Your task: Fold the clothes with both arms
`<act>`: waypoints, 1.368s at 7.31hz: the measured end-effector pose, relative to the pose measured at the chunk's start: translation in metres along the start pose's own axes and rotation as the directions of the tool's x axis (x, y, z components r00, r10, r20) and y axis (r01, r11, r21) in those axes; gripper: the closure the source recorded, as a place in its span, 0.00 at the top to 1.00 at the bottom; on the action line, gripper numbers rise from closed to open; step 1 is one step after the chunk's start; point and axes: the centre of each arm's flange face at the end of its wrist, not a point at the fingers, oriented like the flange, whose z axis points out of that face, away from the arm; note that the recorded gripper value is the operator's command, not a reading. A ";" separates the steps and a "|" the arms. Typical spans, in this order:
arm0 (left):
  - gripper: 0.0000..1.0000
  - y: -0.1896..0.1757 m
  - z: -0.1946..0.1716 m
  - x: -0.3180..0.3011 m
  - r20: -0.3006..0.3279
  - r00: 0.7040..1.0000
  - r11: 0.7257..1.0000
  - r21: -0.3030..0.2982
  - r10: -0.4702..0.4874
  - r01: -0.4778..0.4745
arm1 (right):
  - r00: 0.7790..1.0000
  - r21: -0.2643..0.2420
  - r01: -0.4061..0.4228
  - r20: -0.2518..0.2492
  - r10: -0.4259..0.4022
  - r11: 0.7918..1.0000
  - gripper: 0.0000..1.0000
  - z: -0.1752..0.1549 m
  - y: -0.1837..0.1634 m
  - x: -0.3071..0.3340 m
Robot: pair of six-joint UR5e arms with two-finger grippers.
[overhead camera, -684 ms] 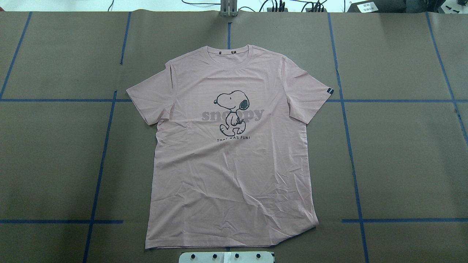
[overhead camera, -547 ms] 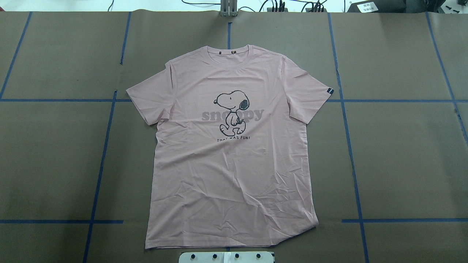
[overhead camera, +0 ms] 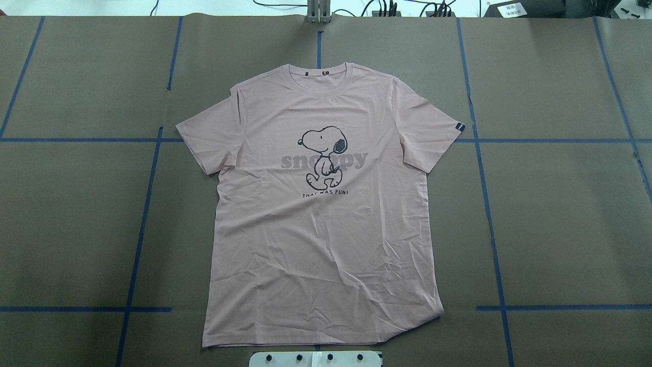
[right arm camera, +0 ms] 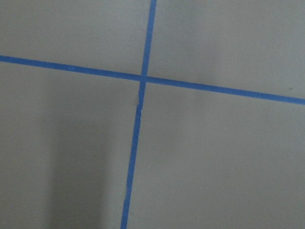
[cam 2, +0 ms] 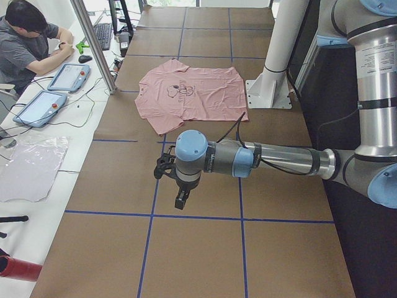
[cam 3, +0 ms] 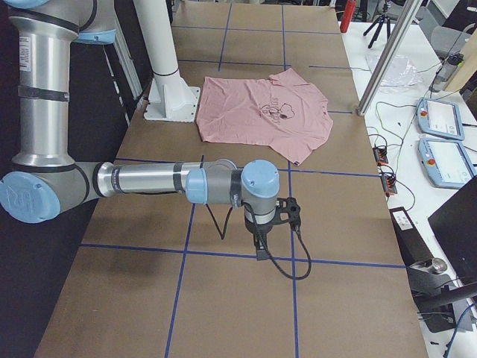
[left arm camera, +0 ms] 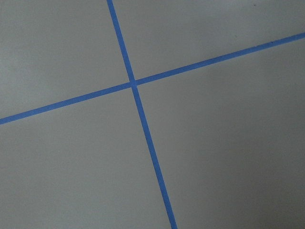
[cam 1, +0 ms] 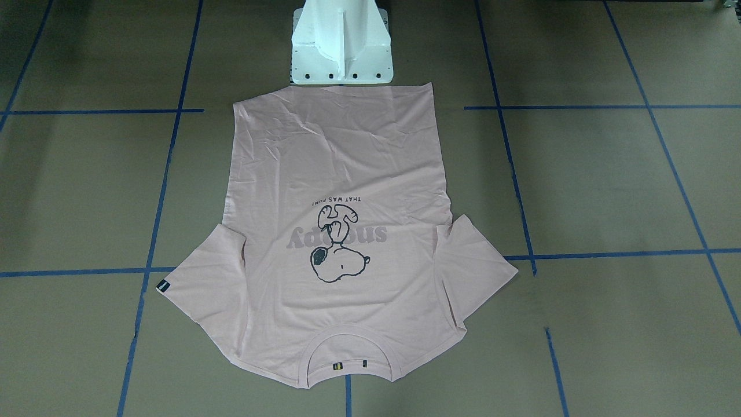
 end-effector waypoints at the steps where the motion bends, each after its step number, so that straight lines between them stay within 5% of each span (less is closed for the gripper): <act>1: 1.00 -0.010 -0.009 0.007 0.016 0.999 0.999 0.025 0.027 -0.028 | 0.998 0.036 0.056 0.004 -0.056 0.998 1.00 -0.013 -0.023 -0.023; 4: 1.00 -0.077 -0.052 0.038 0.077 0.978 0.958 0.202 0.192 -0.204 | 0.995 0.188 0.100 0.011 -0.103 0.977 1.00 -0.039 -0.064 -0.056; 7: 1.00 -0.123 -0.069 0.051 0.053 0.979 0.922 0.328 0.199 -0.205 | 0.990 0.268 0.095 0.078 -0.120 0.959 1.00 -0.051 -0.089 -0.079; 8: 1.00 -0.127 -0.070 0.055 0.046 0.980 0.910 0.367 0.191 -0.195 | 0.989 0.286 0.074 0.102 -0.107 0.955 0.88 -0.058 -0.110 -0.105; 10: 1.00 -0.134 -0.046 0.077 0.026 0.969 0.890 0.390 0.244 -0.235 | 0.985 0.281 0.035 0.152 -0.080 0.959 1.00 -0.056 -0.149 -0.176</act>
